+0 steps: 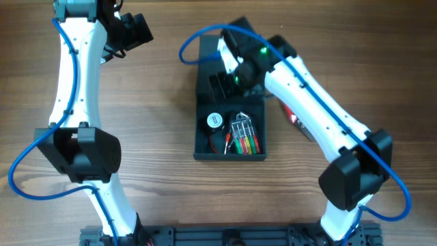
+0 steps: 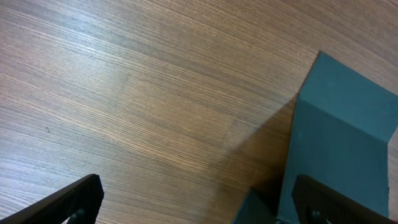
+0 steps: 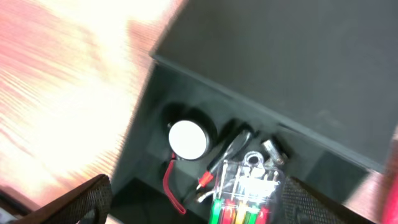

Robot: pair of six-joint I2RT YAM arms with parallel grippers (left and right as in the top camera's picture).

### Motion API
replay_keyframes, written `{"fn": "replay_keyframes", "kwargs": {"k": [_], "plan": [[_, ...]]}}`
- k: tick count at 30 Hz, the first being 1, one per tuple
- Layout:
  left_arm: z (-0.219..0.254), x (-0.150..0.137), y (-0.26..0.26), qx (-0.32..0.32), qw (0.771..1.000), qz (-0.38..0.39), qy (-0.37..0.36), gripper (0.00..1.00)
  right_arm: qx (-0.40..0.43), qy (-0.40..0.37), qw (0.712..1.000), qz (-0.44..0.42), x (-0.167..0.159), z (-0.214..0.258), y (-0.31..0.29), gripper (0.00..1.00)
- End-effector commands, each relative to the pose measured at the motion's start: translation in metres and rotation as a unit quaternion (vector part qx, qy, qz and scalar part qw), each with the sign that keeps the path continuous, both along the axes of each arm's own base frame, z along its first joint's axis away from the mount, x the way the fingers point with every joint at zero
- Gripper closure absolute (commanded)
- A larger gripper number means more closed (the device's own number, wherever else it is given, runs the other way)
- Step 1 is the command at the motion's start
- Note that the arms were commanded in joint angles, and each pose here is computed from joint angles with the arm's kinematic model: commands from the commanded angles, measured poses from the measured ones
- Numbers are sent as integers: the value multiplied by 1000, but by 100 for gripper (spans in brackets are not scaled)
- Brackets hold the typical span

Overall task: Pack container
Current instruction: 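Lower the case into the box and open the right gripper, then move the right gripper back over the orange-black pliers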

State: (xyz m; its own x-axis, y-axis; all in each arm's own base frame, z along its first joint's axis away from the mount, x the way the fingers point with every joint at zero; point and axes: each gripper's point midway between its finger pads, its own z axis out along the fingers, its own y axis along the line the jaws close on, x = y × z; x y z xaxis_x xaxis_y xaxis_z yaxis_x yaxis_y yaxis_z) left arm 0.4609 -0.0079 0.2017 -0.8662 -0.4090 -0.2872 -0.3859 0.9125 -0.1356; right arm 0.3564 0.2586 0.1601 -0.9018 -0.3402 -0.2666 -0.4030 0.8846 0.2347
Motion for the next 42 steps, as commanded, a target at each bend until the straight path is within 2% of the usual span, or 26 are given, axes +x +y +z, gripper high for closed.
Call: {"fn": "replay_keyframes", "kwargs": {"k": [1,3,5,10,14,17,21,25,29,35,42], "plan": [[9,0,-1,-5,1000,1,-11,0,-52,-74,994,-58,30,47,-36,14],[9,0,-1,-5,1000,1,-11,0,-116,-73,985,-105,38,50,-87,11],[9,0,-1,-5,1000,1,-11,0,-140,-44,979,-143,39,46,-130,10],[9,0,-1,-5,1000,1,-11,0,-143,-11,959,-245,53,42,-247,9],[9,0,-1,-5,1000,1,-11,0,-151,4,946,-287,52,27,-302,9],[9,0,-1,-5,1000,1,-11,0,-153,34,944,-290,43,-9,-318,9],[9,0,-2,-5,1000,1,-11,0,-123,85,948,-280,21,-82,-304,9],[9,0,-1,-5,1000,1,-11,0,-128,115,945,-278,0,-114,-301,9],[9,0,-1,-5,1000,1,-11,0,-128,117,944,-281,-5,-125,-302,9],[9,0,-1,-5,1000,1,-11,0,-125,85,947,-282,10,-124,-307,8],[9,0,-1,-5,1000,1,-11,0,-135,43,963,-229,27,-123,-310,0]]}}
